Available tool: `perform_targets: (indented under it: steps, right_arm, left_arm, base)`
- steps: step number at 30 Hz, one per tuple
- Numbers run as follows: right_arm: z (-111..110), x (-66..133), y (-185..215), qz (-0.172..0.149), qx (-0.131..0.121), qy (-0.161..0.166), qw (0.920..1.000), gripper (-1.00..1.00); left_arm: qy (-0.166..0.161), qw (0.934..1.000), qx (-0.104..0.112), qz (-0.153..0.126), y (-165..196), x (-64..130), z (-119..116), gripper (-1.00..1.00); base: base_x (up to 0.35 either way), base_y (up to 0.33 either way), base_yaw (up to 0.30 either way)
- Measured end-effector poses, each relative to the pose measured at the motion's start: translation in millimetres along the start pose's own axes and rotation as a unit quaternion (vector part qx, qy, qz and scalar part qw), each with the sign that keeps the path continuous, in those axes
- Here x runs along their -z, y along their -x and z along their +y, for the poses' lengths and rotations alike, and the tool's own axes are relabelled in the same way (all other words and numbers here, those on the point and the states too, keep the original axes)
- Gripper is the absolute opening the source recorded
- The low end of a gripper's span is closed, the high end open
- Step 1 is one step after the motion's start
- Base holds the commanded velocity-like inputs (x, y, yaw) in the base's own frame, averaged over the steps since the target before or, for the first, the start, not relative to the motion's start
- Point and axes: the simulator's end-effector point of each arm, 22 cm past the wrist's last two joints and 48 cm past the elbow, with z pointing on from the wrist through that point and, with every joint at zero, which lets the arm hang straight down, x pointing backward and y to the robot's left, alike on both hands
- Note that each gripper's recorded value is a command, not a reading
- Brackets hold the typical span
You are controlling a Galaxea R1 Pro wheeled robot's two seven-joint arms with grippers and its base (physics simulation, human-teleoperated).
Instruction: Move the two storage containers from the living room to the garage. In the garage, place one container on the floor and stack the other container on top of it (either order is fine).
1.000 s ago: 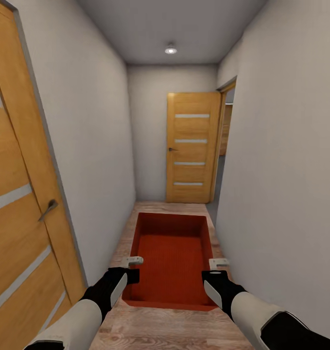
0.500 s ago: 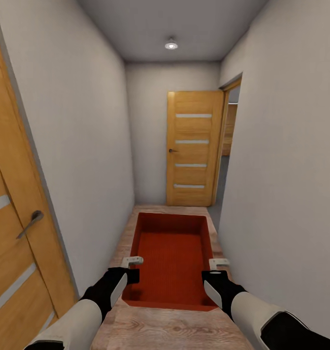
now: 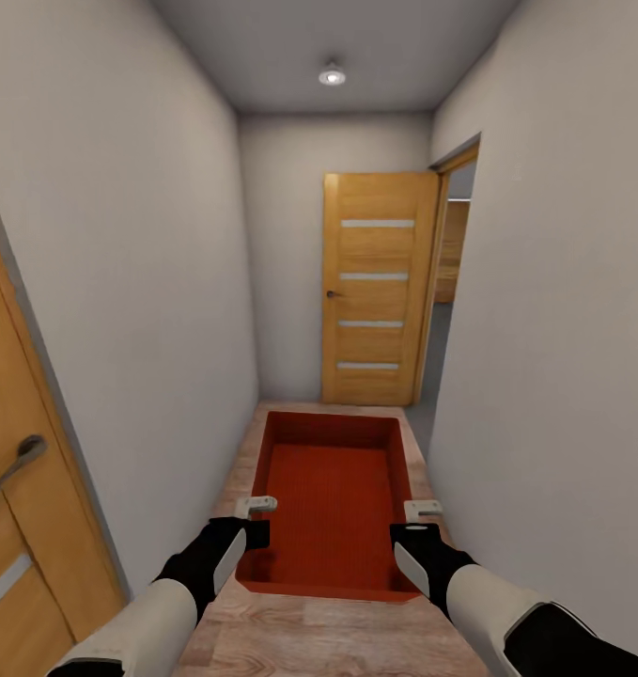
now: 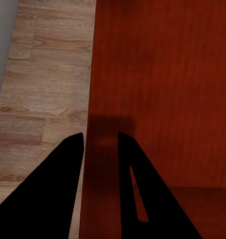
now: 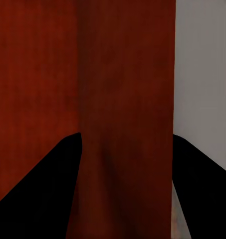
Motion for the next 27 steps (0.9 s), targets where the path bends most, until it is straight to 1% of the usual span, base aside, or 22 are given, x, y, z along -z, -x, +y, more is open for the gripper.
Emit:
perform_targets:
  steps: [27]
  right_arm:
    - [-0.1,0.0,0.5,-0.001,0.000,0.000,1.0000,-1.00]
  left_arm:
    - [0.000,1.0000,0.000,0.000,0.5,0.1,0.0,-1.00]
  base:
    - [0.323,0.000,0.000]
